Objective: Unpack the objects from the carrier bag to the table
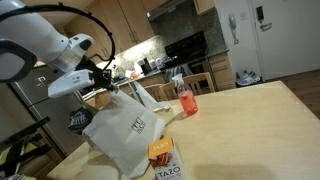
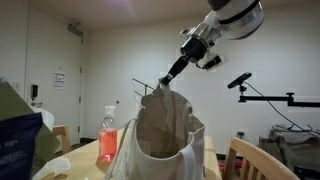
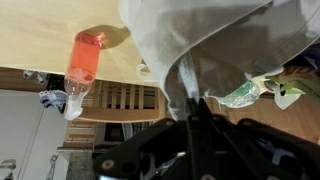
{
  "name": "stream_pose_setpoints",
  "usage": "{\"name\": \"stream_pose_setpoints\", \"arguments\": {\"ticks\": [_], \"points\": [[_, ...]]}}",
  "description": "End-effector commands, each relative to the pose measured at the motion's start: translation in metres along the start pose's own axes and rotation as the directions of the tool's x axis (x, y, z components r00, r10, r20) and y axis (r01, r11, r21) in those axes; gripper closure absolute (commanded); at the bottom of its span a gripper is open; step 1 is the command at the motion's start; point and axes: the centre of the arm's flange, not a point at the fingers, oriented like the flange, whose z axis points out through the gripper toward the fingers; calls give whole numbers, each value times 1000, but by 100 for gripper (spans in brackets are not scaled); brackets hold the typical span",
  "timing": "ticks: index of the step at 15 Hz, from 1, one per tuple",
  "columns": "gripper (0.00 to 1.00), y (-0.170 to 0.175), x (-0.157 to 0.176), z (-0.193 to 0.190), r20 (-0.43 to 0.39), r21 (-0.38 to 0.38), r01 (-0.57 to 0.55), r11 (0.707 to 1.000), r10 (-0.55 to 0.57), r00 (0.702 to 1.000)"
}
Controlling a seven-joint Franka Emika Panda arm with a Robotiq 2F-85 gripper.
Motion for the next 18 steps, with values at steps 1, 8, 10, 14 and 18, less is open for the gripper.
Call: {"name": "stream_pose_setpoints", "arguments": {"ticks": [1,8,10,14,18], "points": [[99,29,1,11,-51,19,-25,1000,26,998],[71,57,-23,29,-23,30,-133,991,133,991],[57,61,-31,33,0,46,-160,986,160,987],[27,61,-39,40,61,31,-168,985,166,984],[0,55,-33,44,92,13,-133,991,131,987]]}}
